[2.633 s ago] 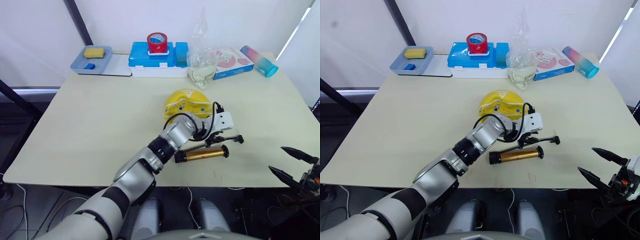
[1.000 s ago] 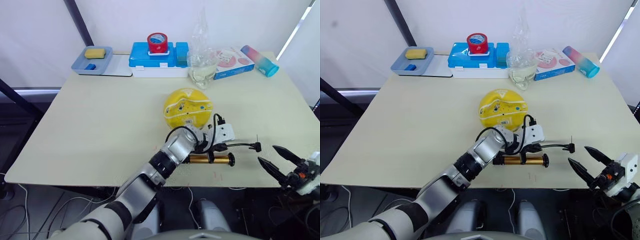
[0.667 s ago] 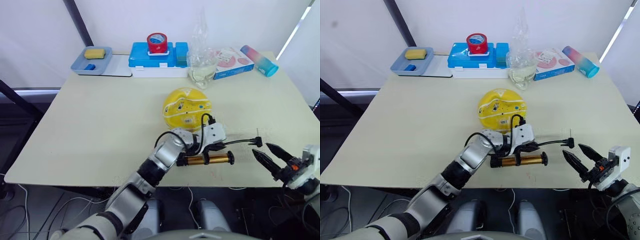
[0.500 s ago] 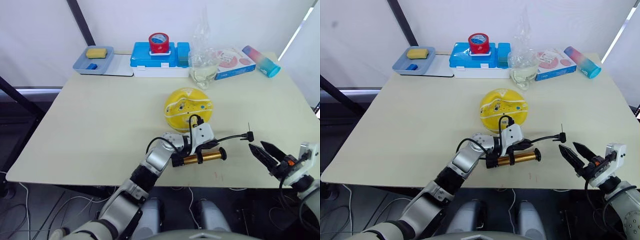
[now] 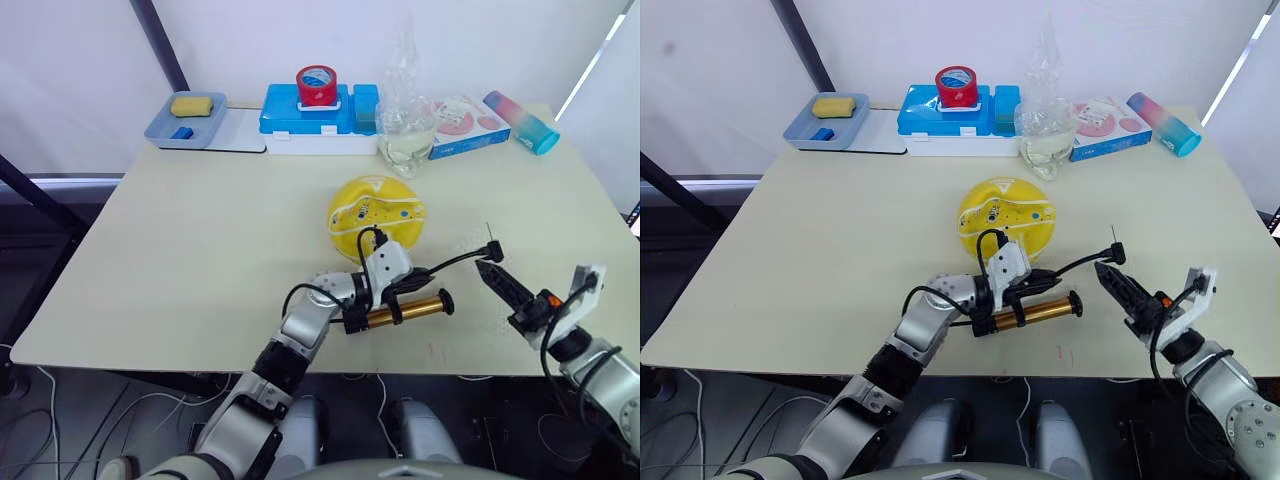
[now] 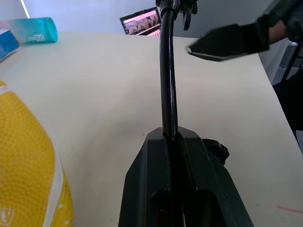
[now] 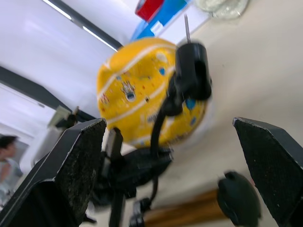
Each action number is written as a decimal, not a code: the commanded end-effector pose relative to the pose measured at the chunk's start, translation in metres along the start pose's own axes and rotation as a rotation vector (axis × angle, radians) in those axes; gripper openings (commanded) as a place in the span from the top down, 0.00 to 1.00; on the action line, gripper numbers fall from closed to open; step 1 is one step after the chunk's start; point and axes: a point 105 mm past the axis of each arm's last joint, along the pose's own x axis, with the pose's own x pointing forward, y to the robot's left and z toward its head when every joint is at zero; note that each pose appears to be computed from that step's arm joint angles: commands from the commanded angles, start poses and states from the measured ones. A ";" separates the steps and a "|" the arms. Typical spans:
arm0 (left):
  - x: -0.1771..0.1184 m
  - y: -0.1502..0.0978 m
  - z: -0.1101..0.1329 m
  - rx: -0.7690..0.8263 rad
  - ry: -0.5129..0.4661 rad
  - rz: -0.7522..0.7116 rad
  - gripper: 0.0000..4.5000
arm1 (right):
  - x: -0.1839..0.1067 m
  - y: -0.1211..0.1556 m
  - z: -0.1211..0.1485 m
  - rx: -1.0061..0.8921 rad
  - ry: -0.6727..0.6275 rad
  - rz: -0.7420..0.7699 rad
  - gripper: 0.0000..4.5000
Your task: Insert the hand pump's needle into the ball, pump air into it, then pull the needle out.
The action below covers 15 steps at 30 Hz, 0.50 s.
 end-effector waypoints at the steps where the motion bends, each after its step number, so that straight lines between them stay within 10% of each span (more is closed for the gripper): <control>1: 0.003 0.001 0.019 0.047 -0.069 -0.024 0.98 | 0.004 0.009 0.007 0.003 -0.022 0.038 0.00; 15: 0.002 -0.002 0.018 0.054 -0.064 -0.050 0.98 | -0.002 0.006 0.026 -0.027 -0.048 0.039 0.00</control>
